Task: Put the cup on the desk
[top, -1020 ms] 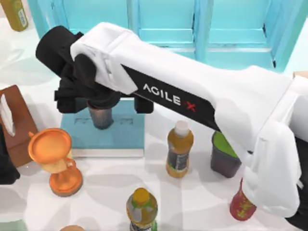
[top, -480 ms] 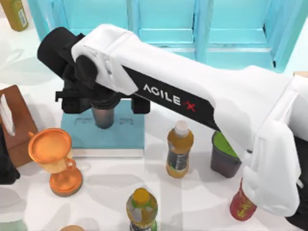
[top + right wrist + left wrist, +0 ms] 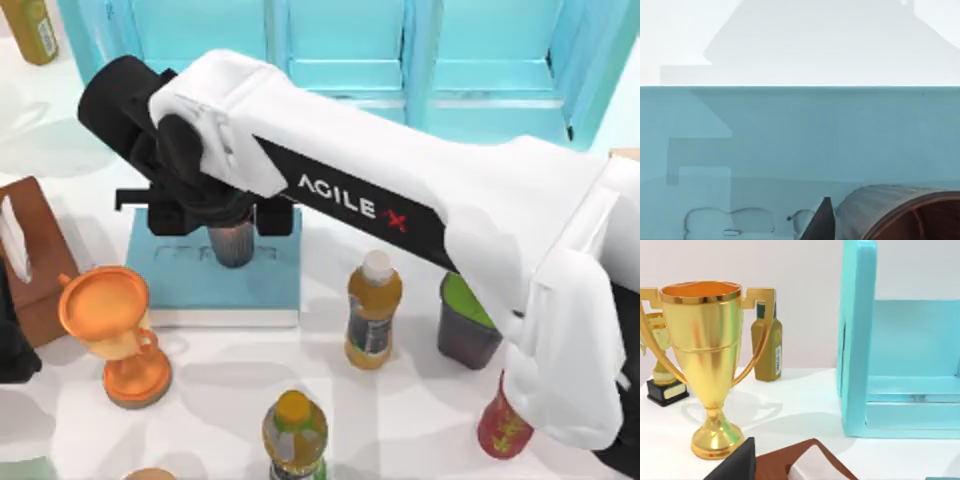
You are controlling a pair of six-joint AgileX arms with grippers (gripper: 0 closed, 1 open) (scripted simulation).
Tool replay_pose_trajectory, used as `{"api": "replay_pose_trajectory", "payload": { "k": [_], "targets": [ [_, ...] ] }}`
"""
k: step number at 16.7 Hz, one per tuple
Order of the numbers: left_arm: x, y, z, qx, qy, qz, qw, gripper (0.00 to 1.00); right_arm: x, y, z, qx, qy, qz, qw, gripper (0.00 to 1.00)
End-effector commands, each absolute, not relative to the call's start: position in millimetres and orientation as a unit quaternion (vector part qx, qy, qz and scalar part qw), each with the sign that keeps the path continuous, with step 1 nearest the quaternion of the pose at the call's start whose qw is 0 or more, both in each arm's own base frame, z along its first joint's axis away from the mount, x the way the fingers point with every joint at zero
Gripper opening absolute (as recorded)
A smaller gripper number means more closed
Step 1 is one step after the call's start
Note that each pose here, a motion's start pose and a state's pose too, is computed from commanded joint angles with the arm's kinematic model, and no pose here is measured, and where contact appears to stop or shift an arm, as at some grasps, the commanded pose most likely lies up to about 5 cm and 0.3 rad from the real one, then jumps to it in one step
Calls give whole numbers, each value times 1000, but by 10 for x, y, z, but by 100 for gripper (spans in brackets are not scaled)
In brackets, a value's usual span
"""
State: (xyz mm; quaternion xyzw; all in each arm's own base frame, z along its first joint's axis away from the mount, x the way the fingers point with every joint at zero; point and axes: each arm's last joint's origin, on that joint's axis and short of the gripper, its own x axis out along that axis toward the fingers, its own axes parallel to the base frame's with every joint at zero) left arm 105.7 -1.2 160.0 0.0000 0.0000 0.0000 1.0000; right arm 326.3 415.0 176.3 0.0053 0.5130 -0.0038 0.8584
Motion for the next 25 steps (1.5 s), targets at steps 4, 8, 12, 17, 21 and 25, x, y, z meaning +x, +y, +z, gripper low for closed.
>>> {"api": "replay_pose_trajectory", "payload": {
  "k": [4,8,12,17,21,25],
  "targets": [
    [1057,-12,1600,0,0,0,1000,100,3263,4150,1763,5,513,-4,858,0],
    [1057,-12,1600,0,0,0,1000,100,3263,4150,1763,5,513,-4,858,0],
    [1057,-12,1600,0,0,0,1000,100,3239,4173,1773,3,514,-2,858,0],
    [1057,-12,1600,0,0,0,1000,100,3237,4212,1972,0,511,-1,859,0],
    [1057,-12,1600,0,0,0,1000,100,3237,4168,2186,6,510,0,860,0],
    [1057,-12,1600,0,0,0,1000,100,3229,4136,2249,6,512,-1,859,0]
  ]
}}
